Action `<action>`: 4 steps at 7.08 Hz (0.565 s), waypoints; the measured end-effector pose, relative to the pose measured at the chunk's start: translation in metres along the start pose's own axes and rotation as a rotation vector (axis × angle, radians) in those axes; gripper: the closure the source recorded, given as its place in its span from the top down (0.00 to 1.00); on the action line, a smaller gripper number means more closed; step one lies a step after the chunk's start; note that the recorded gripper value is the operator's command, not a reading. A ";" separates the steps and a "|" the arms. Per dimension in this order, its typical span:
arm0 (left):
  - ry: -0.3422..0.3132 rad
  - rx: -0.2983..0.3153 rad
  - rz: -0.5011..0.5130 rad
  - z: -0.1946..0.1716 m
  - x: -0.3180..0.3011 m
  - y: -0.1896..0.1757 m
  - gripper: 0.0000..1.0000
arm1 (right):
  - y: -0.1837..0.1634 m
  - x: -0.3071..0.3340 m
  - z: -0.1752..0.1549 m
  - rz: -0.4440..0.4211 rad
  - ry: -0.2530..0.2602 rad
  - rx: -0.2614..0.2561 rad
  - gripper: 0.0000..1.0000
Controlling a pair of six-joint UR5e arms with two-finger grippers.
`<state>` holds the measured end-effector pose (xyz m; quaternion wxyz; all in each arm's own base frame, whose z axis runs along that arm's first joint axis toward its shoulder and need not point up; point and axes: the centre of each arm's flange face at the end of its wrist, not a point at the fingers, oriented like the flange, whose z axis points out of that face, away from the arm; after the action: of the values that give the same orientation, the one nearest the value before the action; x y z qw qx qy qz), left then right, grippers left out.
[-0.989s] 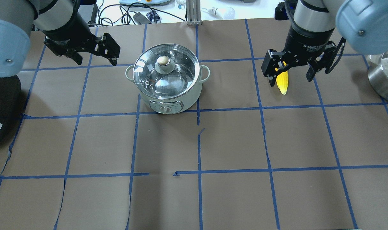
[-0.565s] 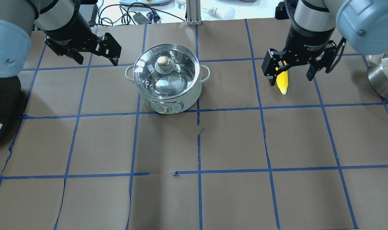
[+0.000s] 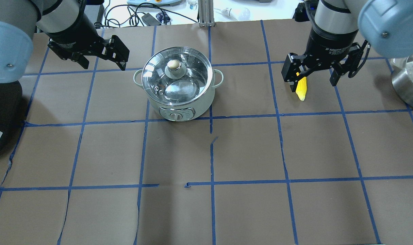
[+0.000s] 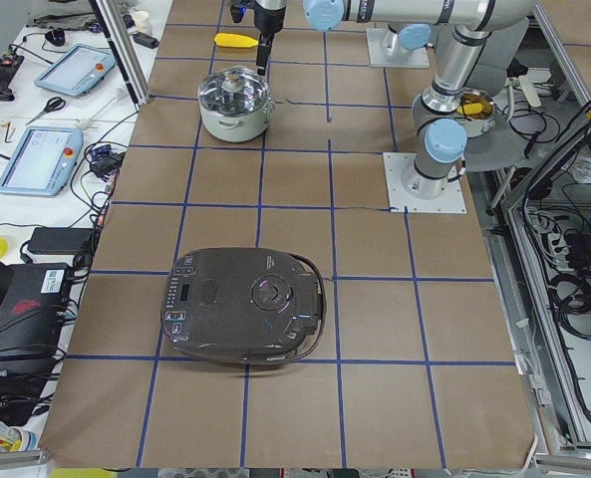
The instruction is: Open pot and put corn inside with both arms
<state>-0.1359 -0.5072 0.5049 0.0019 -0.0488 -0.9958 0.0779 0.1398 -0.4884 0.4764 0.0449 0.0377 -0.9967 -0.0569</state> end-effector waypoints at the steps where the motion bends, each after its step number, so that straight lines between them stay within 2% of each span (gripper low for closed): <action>1: 0.001 -0.001 -0.001 0.000 0.000 0.001 1.00 | 0.000 0.001 0.003 0.000 0.007 -0.007 1.00; 4: 0.001 -0.036 -0.017 0.025 -0.005 -0.018 1.00 | 0.002 0.000 0.004 0.002 0.010 -0.011 1.00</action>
<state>-0.1334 -0.5294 0.4834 0.0019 -0.0403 -0.9974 0.0600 0.1394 -0.4858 0.4723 0.0504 0.0367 -0.9961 -0.0623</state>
